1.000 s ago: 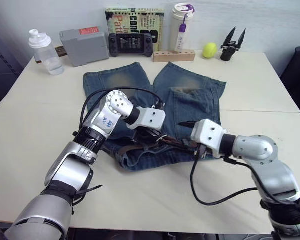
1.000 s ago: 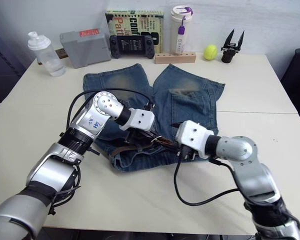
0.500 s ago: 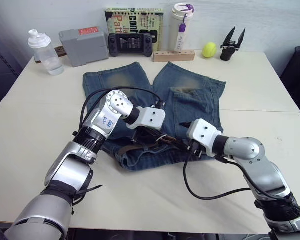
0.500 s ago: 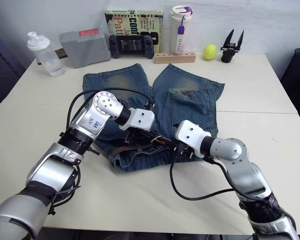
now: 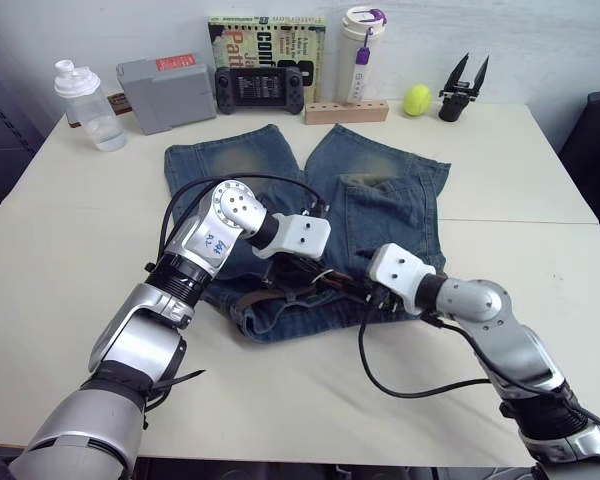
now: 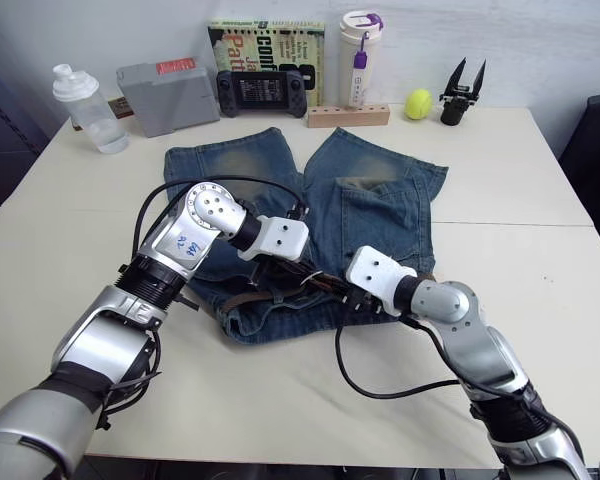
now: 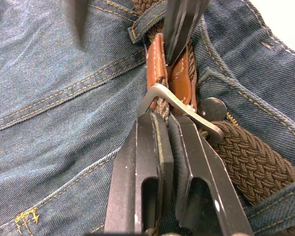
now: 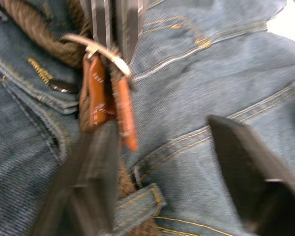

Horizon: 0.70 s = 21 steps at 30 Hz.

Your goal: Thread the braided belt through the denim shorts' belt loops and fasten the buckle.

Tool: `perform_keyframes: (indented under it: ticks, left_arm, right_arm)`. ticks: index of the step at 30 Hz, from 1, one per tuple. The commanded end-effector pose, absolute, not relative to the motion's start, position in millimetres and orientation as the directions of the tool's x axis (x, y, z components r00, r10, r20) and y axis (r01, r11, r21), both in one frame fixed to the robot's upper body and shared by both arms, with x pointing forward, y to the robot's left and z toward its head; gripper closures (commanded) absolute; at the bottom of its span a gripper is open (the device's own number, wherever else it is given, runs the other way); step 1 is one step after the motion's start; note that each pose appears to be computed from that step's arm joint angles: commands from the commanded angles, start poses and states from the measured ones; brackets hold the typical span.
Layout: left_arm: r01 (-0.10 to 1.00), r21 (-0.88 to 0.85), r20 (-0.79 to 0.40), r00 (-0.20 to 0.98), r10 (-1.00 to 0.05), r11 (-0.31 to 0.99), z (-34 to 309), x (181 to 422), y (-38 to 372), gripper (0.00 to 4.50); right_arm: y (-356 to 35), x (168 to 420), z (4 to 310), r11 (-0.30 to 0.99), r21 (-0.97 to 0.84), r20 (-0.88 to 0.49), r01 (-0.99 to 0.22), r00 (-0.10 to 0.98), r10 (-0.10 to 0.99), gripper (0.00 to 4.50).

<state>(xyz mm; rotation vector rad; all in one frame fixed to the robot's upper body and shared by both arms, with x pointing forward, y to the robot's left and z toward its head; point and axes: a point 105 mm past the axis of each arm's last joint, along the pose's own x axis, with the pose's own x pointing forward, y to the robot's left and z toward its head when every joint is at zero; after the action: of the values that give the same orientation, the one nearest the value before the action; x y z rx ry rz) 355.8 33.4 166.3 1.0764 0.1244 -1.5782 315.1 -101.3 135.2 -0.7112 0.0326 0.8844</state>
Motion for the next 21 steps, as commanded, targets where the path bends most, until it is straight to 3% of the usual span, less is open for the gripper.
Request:
perform_keyframes:
  ticks: [1, 3, 5, 8, 10, 16, 20, 21]
  left_arm:
    - [0.806, 0.499, -0.634, 0.089, -0.768, -0.319, 179.9, 353.0, 25.4, 4.50]
    - [0.804, 0.518, -0.597, 0.098, -0.796, -0.290, 186.9, 353.8, 24.0, 4.50]
    - [0.836, 0.493, -0.558, 0.092, -0.825, -0.240, 195.2, 354.2, 25.3, 4.50]
    - [0.919, 0.381, -0.467, 0.099, -0.879, -0.099, 217.8, 357.1, 42.2, 3.44]
    - [0.938, 0.340, -0.458, 0.102, -0.883, -0.068, 225.5, 354.8, 57.1, 2.46]
    - [0.973, 0.216, -0.411, 0.163, -0.897, 0.078, 241.8, 344.7, 100.9, 0.07]
    - [0.988, 0.094, -0.398, 0.149, -0.905, 0.121, 235.3, 327.8, 117.8, 0.07]
    - [0.988, 0.083, -0.412, 0.155, -0.898, 0.133, 229.4, 325.2, 120.2, 0.35]
  right_arm:
    - [-95.6, 312.9, 142.5, 0.393, -0.587, -0.285, -0.708, 0.635, 0.718, 3.65]
    - [-94.9, 312.5, 142.4, 0.384, -0.591, -0.287, -0.709, 0.630, 0.722, 4.39]
    - [-95.2, 312.7, 142.5, 0.377, -0.597, -0.289, -0.708, 0.629, 0.722, 4.45]
    - [-99.8, 311.4, 141.9, 0.348, -0.618, -0.305, -0.705, 0.623, 0.721, 4.50]
    - [-104.0, 311.4, 143.1, 0.336, -0.629, -0.310, -0.701, 0.622, 0.719, 4.50]
    - [-112.7, 309.7, 153.8, 0.303, -0.654, -0.308, -0.693, 0.610, 0.730, 4.50]
    - [-121.1, 310.1, 168.5, 0.266, -0.699, -0.300, -0.663, 0.610, 0.733, 4.50]
    - [-122.4, 310.2, 170.2, 0.259, -0.705, -0.302, -0.660, 0.610, 0.732, 4.50]
